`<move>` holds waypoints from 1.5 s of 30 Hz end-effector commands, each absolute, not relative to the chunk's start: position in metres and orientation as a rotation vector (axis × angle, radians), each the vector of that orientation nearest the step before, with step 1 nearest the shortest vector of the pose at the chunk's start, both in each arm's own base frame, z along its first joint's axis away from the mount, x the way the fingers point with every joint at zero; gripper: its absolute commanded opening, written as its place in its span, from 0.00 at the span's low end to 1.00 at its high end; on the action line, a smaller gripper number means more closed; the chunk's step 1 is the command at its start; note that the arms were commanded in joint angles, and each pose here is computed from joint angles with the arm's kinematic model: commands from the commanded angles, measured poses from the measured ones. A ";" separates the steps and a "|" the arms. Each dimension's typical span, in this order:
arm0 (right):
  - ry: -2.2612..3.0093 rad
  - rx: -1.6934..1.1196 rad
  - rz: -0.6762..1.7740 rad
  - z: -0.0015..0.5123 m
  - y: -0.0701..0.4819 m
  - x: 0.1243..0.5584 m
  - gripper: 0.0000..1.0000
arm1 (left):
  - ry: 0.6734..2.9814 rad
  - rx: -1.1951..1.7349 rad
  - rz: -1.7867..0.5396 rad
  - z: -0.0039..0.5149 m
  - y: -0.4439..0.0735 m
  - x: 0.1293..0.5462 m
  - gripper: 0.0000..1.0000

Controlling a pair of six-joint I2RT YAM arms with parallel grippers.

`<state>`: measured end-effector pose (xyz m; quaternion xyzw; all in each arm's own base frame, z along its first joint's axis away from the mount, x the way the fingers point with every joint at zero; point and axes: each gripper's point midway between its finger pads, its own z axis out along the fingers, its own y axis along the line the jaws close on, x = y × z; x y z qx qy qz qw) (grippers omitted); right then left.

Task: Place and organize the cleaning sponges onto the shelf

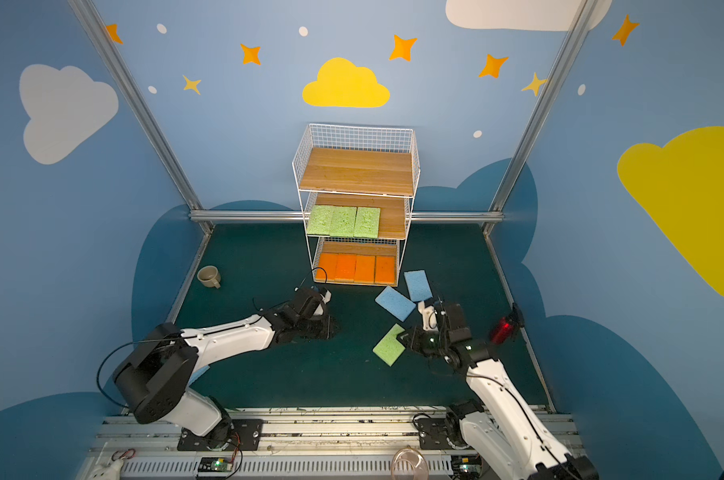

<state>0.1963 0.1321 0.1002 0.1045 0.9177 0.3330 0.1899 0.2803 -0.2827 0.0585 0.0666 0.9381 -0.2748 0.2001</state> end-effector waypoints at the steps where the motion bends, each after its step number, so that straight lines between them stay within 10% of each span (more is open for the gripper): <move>1: 2.576 0.441 0.897 0.082 0.115 0.197 0.15 | 2.603 0.236 -0.841 0.061 -0.299 0.283 0.37; 29: 2.859 0.426 1.116 0.018 0.158 0.264 0.00 | 2.566 0.221 -0.654 0.070 -0.242 0.234 0.68; 39: 2.874 0.192 0.861 0.070 0.136 0.240 0.28 | 2.554 0.150 -0.643 0.076 -0.234 0.242 0.90; 45: 2.924 0.266 0.874 0.041 0.136 0.225 0.00 | 2.581 0.158 -0.640 0.068 -0.238 0.246 0.91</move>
